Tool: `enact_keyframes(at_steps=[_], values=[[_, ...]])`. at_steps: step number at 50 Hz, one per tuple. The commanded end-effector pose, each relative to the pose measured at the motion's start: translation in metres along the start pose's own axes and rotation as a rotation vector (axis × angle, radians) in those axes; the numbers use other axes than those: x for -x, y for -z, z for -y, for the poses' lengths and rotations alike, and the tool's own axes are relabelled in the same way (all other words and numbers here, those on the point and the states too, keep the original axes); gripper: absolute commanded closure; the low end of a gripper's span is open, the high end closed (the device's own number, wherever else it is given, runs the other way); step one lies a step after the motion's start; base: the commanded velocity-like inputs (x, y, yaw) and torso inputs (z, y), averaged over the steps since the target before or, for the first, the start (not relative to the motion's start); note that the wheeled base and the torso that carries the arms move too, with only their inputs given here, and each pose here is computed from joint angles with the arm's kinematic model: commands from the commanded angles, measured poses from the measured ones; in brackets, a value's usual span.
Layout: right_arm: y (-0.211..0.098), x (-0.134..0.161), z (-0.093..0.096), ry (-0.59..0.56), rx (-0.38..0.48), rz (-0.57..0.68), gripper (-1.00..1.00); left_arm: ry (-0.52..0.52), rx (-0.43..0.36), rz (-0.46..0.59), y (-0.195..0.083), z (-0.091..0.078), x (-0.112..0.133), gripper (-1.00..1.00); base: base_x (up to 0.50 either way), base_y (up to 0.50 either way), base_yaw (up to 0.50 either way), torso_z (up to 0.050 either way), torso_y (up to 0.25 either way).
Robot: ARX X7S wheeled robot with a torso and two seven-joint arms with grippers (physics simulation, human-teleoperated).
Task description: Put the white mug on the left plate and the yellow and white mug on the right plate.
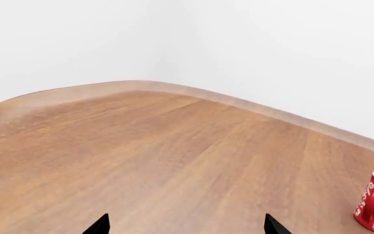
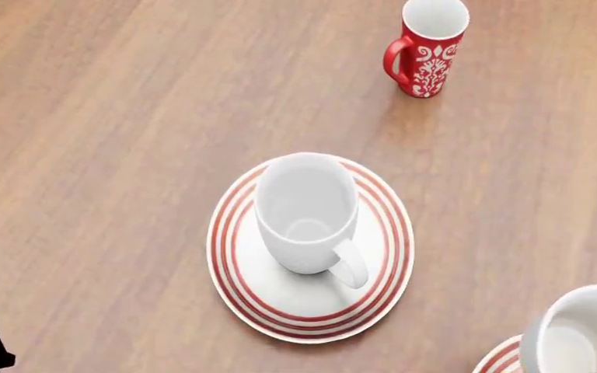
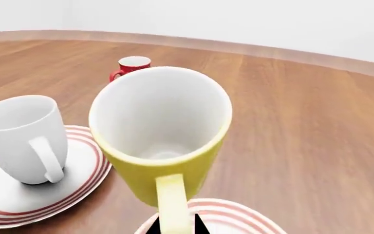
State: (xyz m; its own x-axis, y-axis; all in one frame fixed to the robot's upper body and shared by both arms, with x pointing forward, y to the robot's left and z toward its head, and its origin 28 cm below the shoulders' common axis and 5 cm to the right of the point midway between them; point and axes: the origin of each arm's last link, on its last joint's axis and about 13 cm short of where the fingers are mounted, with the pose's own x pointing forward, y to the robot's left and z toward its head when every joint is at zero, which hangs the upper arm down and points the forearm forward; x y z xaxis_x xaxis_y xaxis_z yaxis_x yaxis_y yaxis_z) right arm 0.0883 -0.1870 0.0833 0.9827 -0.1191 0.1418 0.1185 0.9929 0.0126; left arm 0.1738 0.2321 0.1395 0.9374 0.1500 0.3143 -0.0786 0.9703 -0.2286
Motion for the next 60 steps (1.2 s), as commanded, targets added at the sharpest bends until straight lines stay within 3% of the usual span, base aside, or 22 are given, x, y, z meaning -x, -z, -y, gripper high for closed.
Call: enact_keyframes(at_steps=[1, 26, 43, 60], values=[[0.001, 0.022, 0.006, 0.033, -0.004, 0.022, 1.00, 0.000, 0.002, 0.002, 0.000, 0.000, -0.002, -1.00, 0.00, 0.00, 0.00, 0.000, 0.000], [0.042, 0.047, 0.018, 0.113, -0.083, -0.016, 1.00, 0.016, -0.004, 0.003, -0.001, 0.001, 0.002, -1.00, 0.00, 0.00, 0.00, 0.000, 0.000], [0.058, 0.032, 0.013, 0.106, -0.126, -0.040, 1.00, 0.011, -0.003, 0.004, -0.001, 0.000, 0.001, -1.00, 0.00, 0.00, 0.00, 0.000, 0.001], [0.068, 0.036, 0.017, 0.123, -0.147, -0.049, 1.00, 0.005, -0.002, 0.003, -0.001, -0.001, 0.000, -1.00, 0.00, 0.00, 0.00, 0.000, 0.000]])
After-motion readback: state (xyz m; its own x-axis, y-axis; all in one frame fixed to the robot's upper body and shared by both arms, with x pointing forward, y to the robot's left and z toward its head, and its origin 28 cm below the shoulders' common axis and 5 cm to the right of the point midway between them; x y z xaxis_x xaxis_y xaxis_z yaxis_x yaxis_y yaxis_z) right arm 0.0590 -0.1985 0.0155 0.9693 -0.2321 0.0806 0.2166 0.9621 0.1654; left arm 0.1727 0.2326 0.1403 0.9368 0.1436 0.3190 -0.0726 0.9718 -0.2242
